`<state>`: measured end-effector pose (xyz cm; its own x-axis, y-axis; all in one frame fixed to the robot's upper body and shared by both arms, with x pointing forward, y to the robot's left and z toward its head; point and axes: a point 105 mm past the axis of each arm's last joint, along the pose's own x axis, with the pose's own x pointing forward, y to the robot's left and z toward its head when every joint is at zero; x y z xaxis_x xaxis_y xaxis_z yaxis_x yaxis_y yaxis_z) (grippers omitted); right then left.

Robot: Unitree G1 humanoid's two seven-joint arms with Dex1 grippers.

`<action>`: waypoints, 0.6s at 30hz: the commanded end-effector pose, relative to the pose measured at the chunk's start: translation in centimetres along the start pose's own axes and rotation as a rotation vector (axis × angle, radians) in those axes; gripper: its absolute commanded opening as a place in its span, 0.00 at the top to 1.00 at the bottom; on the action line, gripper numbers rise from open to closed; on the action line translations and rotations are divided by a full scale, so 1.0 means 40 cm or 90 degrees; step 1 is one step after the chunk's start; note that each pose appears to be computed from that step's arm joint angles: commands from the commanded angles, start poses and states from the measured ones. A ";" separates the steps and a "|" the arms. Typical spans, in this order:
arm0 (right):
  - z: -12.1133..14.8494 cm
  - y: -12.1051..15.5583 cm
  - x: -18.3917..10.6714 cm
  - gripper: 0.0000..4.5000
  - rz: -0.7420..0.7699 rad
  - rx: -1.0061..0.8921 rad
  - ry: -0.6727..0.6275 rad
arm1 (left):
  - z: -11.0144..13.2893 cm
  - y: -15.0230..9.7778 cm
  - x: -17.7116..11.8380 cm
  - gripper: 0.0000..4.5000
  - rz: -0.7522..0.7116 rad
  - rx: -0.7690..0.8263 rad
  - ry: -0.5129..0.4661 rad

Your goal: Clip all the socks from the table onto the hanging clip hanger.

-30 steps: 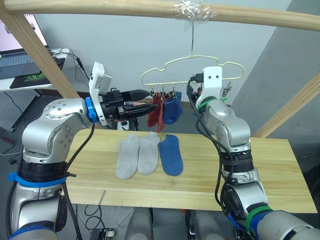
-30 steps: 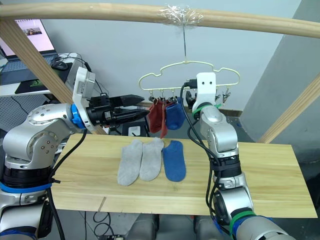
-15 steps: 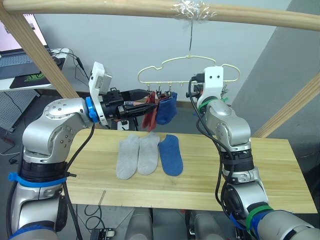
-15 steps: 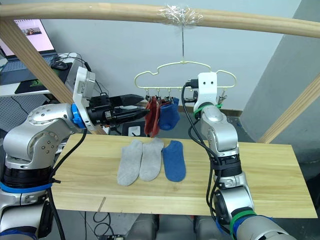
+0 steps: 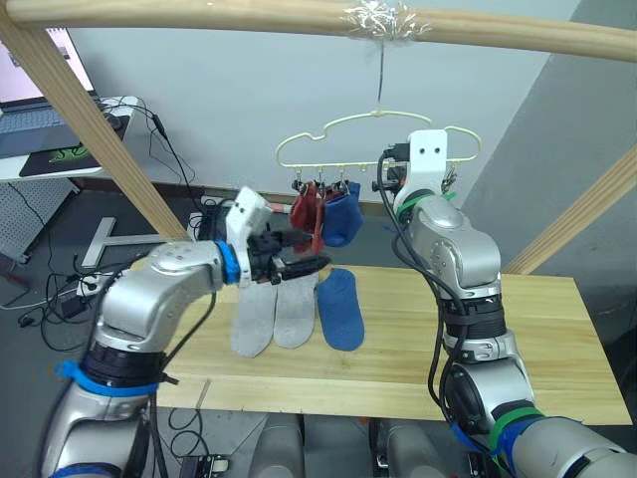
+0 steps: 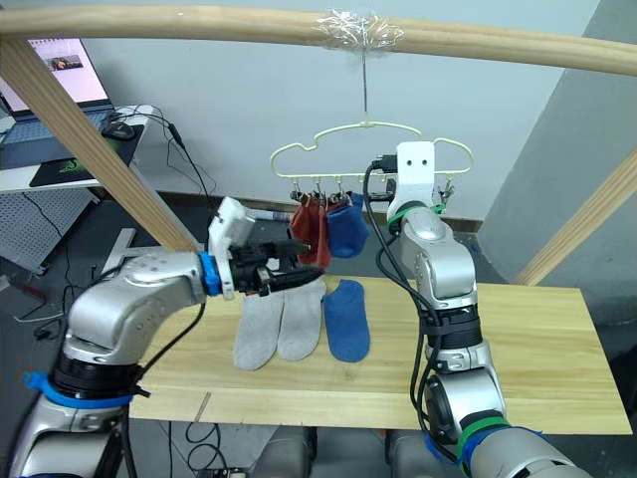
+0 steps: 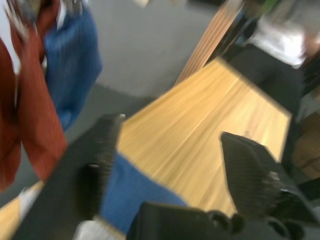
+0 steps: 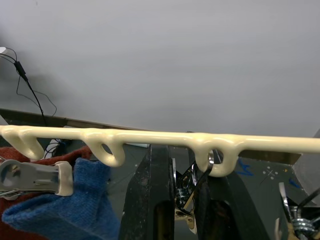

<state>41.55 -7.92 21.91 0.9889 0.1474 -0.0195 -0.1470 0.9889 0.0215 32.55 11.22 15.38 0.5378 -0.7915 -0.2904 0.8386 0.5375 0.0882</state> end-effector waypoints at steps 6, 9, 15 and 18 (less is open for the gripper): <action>0.086 0.019 -0.020 0.97 0.019 -0.003 -0.063 | -0.091 0.025 0.120 0.01 0.089 0.049 0.008; 0.092 0.022 -0.022 0.97 0.022 -0.004 -0.065 | -0.145 0.006 0.183 0.01 0.068 0.063 0.045; 0.099 0.024 -0.024 0.97 0.023 -0.006 -0.067 | -0.200 0.022 0.241 0.01 0.085 0.087 0.096; 0.099 0.021 -0.027 0.97 0.019 -0.005 -0.068 | -0.218 0.034 0.257 0.01 0.102 0.097 0.112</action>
<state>41.22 -7.74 22.55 0.9873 0.1561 -0.0286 -0.1557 0.9877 0.0165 38.04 6.71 3.82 0.6364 -0.6315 -0.4429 0.7641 0.5947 0.2499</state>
